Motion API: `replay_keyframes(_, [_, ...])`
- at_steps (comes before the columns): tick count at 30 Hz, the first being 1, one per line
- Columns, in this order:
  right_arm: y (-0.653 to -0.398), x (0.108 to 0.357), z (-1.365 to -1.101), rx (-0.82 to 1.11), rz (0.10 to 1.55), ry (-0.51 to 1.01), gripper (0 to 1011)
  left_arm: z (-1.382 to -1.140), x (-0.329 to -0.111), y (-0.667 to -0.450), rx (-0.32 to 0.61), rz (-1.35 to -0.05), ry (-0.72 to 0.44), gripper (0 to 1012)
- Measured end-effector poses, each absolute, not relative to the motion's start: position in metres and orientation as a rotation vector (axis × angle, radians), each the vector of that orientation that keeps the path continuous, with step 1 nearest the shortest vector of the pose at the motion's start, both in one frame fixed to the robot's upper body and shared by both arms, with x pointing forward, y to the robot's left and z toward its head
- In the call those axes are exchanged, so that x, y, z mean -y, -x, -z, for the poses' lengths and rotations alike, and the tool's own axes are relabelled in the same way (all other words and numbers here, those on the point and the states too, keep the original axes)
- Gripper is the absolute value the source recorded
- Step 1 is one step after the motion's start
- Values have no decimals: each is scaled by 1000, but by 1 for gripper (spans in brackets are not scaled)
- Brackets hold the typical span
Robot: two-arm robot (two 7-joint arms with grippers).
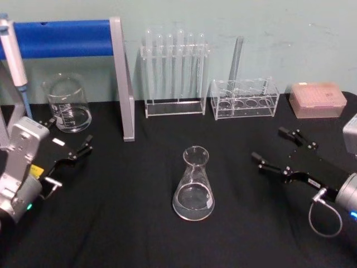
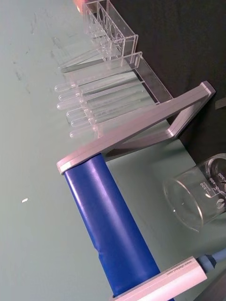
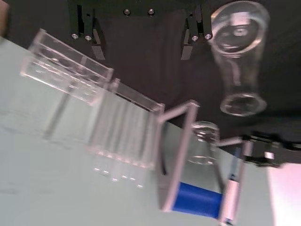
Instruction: Grasp the erlenmeyer flask with one hand, shake it three times, then place it back.
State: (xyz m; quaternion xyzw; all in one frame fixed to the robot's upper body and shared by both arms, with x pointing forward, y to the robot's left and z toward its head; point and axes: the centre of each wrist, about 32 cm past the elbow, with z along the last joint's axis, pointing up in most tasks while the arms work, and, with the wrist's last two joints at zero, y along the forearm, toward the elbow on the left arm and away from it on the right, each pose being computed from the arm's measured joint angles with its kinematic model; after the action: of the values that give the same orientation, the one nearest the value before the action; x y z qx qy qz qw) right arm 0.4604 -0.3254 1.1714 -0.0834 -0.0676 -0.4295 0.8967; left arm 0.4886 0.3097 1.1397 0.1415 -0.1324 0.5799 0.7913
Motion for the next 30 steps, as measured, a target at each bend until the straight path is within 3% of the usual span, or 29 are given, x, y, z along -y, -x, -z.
replay_keyframes(13, [-457,319,-1175,69,673,130,1002,-1140,-310,-489,285,-1248,-304,1001])
replay_keyframes(30, [-485,291,-1170,-24,517,115,1003,-1140,-310,-489,285,-1248,-304,1001])
